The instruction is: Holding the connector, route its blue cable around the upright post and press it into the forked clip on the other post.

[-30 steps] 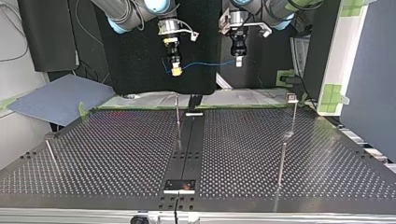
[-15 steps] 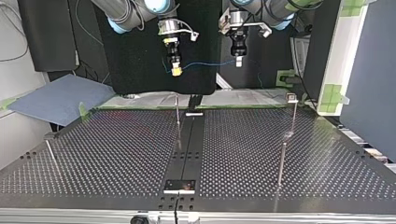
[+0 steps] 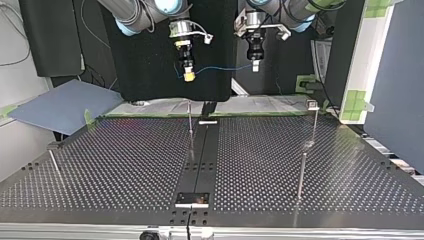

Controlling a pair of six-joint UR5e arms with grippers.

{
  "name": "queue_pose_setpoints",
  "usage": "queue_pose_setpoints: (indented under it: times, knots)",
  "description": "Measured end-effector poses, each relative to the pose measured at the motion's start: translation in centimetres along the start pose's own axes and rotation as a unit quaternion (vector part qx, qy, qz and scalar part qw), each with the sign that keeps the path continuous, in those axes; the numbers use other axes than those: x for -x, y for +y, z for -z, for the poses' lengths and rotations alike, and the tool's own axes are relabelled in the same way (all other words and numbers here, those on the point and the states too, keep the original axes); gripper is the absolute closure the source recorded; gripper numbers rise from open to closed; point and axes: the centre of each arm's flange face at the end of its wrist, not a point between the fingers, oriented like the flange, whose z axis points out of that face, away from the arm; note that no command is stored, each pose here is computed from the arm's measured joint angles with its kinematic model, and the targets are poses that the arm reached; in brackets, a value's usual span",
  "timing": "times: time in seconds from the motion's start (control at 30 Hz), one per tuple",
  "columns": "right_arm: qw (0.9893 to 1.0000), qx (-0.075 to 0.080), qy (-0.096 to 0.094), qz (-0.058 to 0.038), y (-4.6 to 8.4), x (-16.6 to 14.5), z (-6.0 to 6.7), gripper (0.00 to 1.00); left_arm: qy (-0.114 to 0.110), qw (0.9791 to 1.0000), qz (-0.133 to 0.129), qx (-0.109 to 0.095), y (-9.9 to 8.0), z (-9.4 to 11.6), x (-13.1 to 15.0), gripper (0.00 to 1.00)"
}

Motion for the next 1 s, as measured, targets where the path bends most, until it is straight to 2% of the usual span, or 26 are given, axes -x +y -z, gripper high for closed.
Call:
queue_pose_setpoints:
  times: [0.13, 0.33, 0.47, 0.8, 1.0]
  knots:
    - [1.0, 0.004, 0.004, -0.0016, 0.2, 0.3, 0.0, 1.0, -0.001, 1.0, 0.0, 0.0, 0.0, 0.0, 0.0, 0.98]
    - [0.9998, 0.018, -0.011, -0.0029, 0.7, 2.8, 0.7, 1.0, -0.001, 1.0, 0.0, 0.0, 0.0, -0.1, 0.0, 0.98]
    - [0.9997, 0.019, -0.017, -0.0015, 0.7, 3.6, 0.9, 1.0, -0.001, 1.0, 0.0, 0.0, 0.0, -0.1, 0.0, 0.98]
    - [0.9996, 0.02, -0.019, -0.0012, 0.7, 3.8, 0.9, 1.0, -0.001, 1.0, 0.0, 0.0, 0.0, -0.1, 0.0, 0.98]
    - [0.9996, 0.02, -0.019, -0.0012, 0.7, 3.8, 0.9, 1.0, 0.015, 0.9998, -0.014, 0.007, 1.1, 0.1, -0.5, 0.98]
